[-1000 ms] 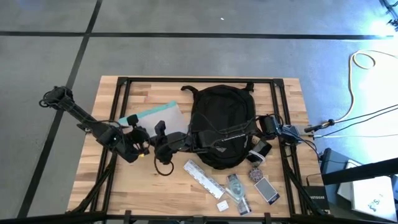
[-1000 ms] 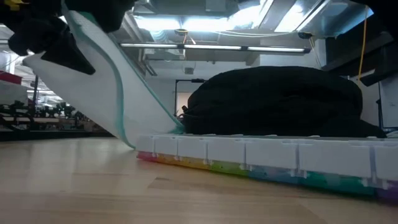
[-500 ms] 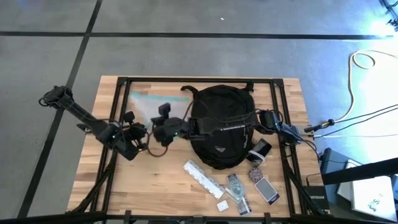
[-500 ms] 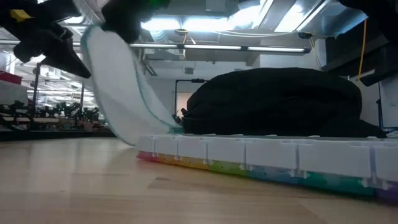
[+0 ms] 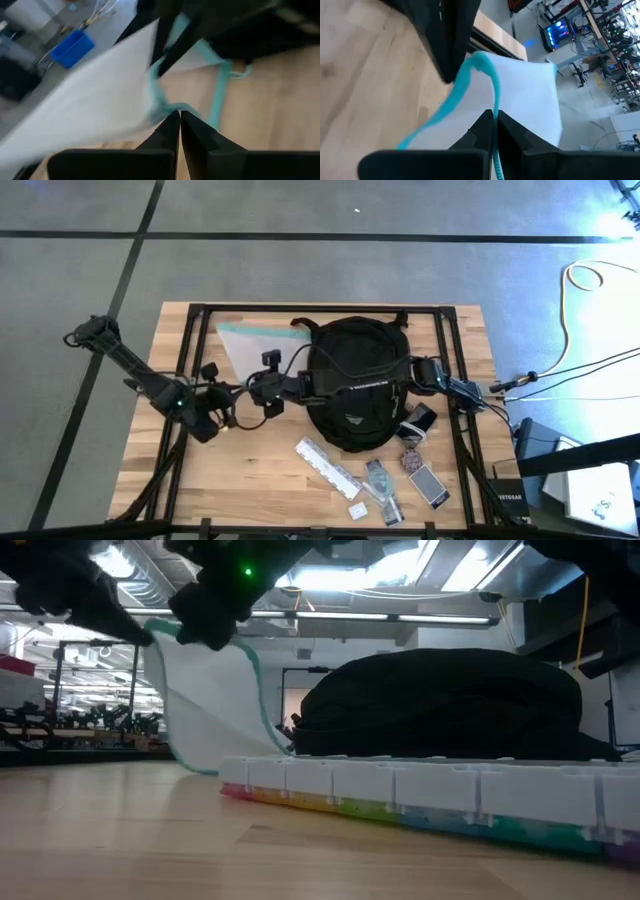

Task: Unpack backpack
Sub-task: Open the transparent zipper bag

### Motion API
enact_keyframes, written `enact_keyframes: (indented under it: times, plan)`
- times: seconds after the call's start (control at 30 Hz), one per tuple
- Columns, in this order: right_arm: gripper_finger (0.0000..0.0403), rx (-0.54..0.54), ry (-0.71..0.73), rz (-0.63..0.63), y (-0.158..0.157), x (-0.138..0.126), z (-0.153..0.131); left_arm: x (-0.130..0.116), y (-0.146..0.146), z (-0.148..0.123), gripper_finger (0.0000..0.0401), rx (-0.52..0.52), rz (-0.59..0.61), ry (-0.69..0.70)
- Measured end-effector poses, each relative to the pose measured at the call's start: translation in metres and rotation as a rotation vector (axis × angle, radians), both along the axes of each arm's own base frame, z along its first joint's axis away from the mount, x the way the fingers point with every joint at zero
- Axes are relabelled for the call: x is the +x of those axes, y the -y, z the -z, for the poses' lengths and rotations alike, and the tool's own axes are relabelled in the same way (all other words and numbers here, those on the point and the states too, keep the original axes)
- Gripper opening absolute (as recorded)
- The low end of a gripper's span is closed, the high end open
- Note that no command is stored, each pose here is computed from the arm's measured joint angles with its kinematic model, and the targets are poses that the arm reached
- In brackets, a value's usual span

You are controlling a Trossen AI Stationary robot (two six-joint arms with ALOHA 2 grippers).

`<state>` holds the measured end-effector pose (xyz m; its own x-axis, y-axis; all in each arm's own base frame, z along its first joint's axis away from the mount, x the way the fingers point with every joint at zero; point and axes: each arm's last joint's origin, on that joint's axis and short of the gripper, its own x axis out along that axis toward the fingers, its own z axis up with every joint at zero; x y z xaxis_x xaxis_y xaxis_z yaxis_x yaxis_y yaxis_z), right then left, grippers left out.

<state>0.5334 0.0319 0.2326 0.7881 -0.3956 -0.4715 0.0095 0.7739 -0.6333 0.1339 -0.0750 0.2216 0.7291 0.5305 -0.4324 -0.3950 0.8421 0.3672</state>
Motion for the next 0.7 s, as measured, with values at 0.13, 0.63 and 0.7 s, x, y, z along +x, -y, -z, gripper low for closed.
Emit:
enact_keyframes:
  times: [0.13,0.63,0.7]
  plan:
    - [0.0,0.008,-0.009,-0.005,0.005,0.001,0.002,0.0,0.008,-0.023,0.0001,0.025,0.052,0.037]
    - [0.0,0.012,0.045,-0.028,0.002,0.004,-0.002,0.005,0.01,-0.027,0.0079,0.033,0.124,-0.093]
    - [0.0,0.015,0.044,-0.034,0.002,0.004,-0.002,0.007,0.008,-0.026,0.012,0.034,0.114,-0.104]
